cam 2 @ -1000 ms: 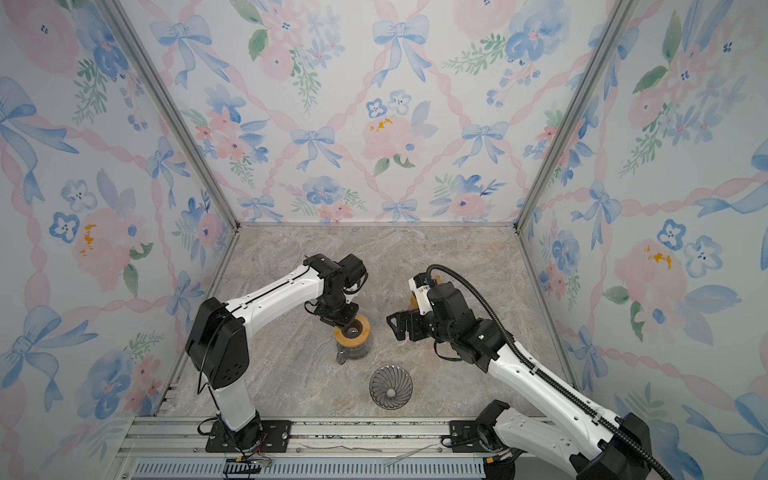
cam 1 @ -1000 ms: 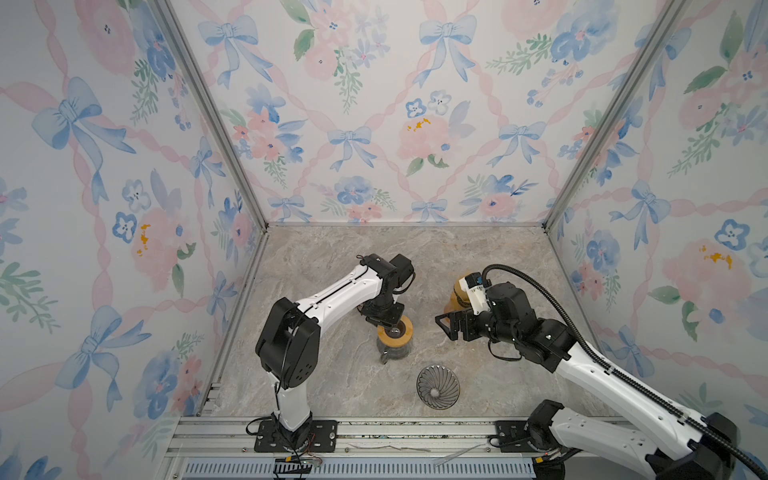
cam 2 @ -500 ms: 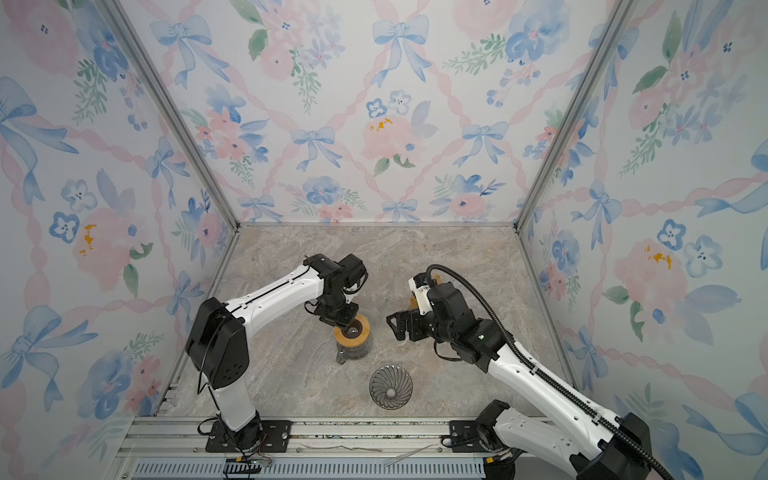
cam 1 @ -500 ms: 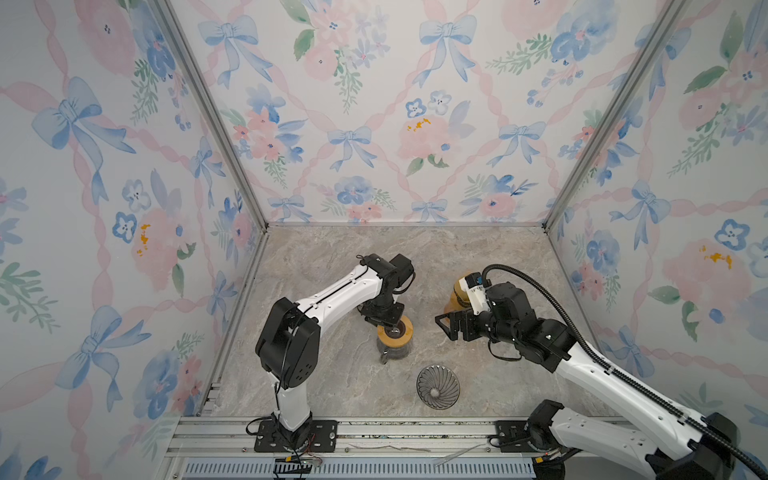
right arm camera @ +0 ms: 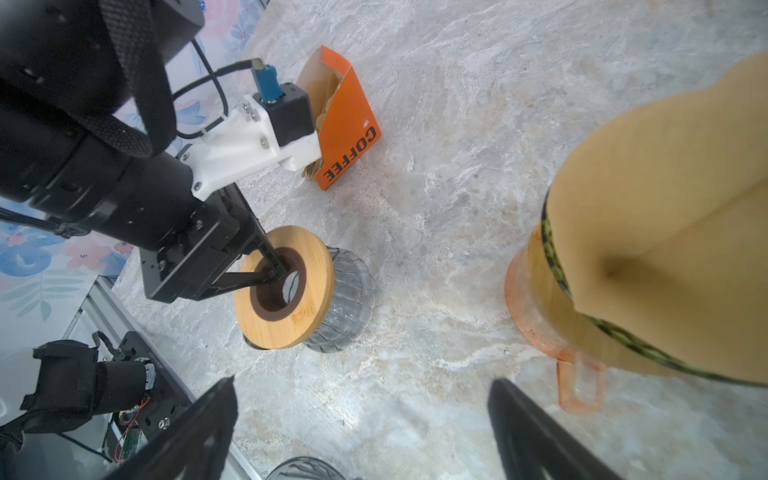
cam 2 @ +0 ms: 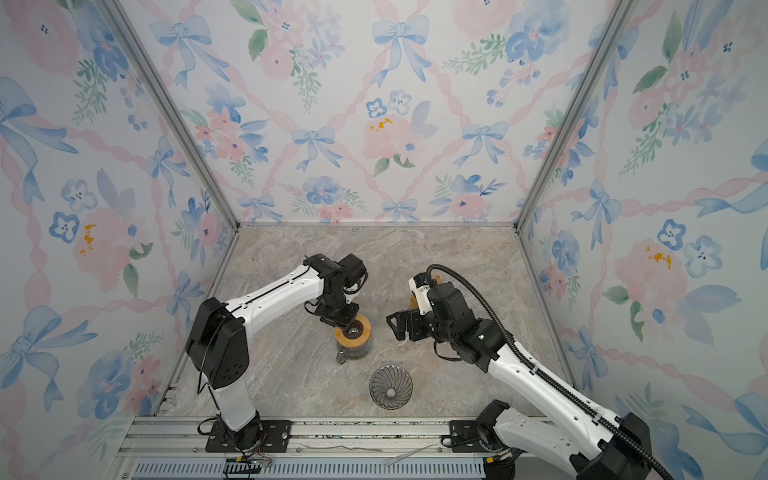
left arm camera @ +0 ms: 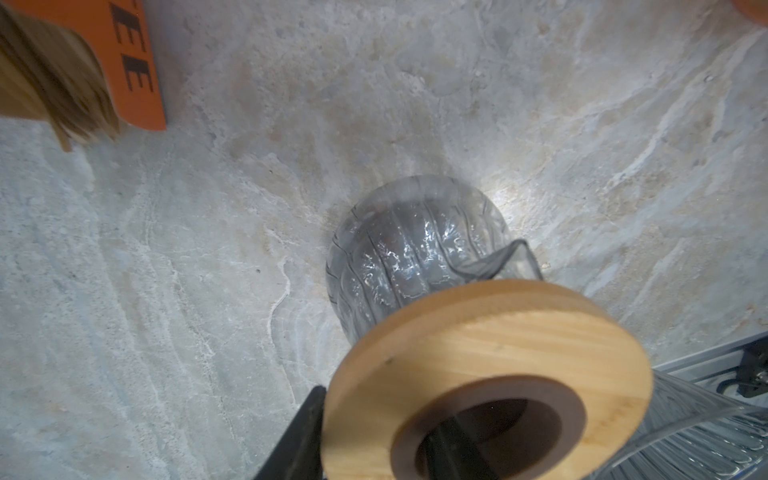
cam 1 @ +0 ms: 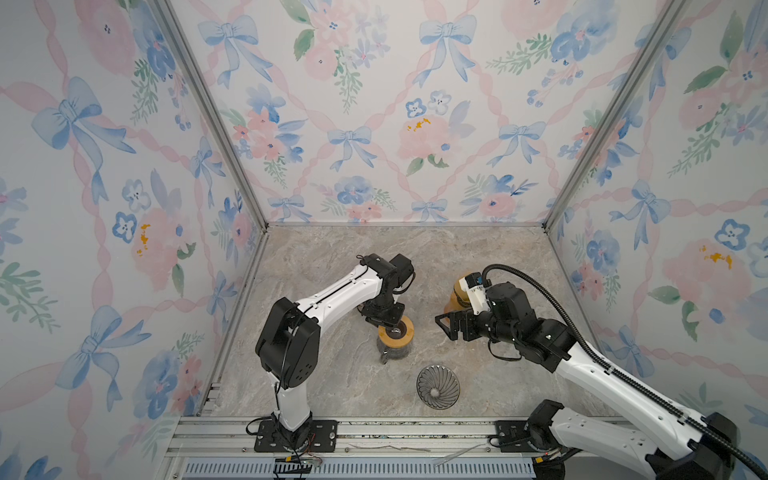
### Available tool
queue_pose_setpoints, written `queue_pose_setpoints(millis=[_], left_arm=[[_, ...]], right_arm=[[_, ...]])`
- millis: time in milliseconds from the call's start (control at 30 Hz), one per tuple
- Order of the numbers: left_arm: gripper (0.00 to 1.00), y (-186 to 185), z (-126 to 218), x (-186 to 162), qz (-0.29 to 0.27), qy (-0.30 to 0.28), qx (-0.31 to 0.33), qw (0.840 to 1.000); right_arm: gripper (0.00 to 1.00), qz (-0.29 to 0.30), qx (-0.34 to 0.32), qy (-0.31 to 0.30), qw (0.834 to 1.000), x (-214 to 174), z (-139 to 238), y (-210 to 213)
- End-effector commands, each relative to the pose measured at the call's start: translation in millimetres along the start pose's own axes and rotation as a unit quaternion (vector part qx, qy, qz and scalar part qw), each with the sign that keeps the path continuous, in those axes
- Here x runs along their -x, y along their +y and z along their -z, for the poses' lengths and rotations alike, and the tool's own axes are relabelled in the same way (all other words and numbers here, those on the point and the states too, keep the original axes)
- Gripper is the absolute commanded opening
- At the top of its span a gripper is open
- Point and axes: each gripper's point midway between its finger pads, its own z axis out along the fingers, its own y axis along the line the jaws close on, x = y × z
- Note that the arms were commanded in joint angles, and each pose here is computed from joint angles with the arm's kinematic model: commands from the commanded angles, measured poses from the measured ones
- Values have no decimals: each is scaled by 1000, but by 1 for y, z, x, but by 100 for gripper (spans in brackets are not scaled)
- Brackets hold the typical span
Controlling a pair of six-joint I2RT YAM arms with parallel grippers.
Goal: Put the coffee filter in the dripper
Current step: 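Lower the bamboo ring onto the pitcher mouth with the left gripper, then open the left gripper and raise it away from the ring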
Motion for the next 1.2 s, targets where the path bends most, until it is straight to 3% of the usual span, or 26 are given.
queue_pose_setpoints(millis=[0,467,667,933,1033,1167], left_arm=[[41,-1,7,4,5,-11,-4,1000],[67,-3,37,10,12,-58,-14,998],[97,2,62,4,27,-97,-16,995],[98,11,94,-13,26,-186,-30,982],[98,3,100,-18,6,-234,-72,970],[98,-7,106,-30,-24,-289,-125,949]], right_arm=[[96,0,5,0,1000,-3,1,4],[96,19,18,13,1000,-6,2,15],[96,33,17,18,999,-10,3,23],[97,7,7,53,999,-30,4,20],[100,-8,2,67,998,-43,4,15],[96,-27,9,95,995,-61,3,13]])
